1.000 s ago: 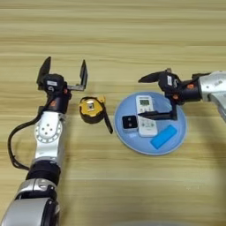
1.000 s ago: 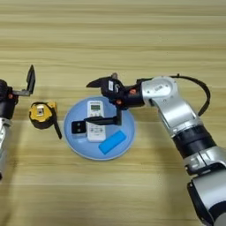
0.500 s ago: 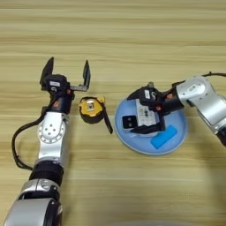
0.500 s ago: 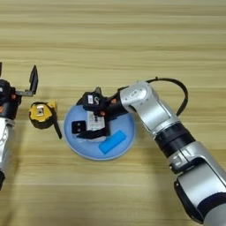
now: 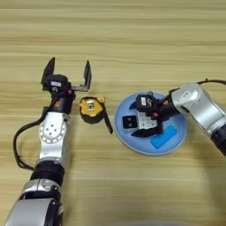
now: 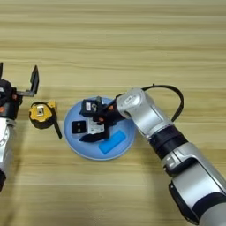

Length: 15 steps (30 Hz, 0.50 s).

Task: Move the objects on the table

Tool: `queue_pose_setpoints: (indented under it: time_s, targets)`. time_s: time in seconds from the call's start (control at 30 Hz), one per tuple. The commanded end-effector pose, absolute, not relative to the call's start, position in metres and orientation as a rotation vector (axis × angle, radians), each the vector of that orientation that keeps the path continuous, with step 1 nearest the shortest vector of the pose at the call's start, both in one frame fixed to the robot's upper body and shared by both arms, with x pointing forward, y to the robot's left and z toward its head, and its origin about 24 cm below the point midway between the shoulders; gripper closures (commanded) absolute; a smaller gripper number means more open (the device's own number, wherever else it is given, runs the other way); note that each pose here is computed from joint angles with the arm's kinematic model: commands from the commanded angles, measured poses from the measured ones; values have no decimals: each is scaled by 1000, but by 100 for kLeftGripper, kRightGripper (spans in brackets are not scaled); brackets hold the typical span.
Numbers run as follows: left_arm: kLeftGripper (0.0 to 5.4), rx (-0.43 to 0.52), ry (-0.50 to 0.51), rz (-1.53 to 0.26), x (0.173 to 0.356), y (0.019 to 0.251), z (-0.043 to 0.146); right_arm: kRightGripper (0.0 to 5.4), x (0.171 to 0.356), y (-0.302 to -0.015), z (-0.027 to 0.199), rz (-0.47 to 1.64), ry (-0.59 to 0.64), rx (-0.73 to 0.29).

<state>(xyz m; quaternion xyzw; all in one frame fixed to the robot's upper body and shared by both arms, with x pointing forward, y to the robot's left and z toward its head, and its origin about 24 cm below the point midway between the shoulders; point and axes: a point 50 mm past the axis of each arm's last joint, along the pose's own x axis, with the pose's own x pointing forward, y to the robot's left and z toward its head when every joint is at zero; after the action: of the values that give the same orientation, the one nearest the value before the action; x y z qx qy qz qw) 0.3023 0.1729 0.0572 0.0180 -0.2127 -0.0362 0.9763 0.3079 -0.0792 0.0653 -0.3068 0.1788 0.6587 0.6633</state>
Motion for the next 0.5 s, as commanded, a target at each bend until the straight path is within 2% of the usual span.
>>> queue_pose_setpoints:
  time_s: [0.03, 0.37, 0.5]
  targets:
    - [0, 41, -438, -81, 304, 169, 59, 148, 307, -77, 61, 1489, 415, -715]
    - [0, 43, -439, -83, 304, 167, 59, 269, 309, -75, 58, 1489, 412, -717]
    - [0, 47, -436, -83, 304, 167, 58, 290, 309, -74, 58, 1488, 406, -712]
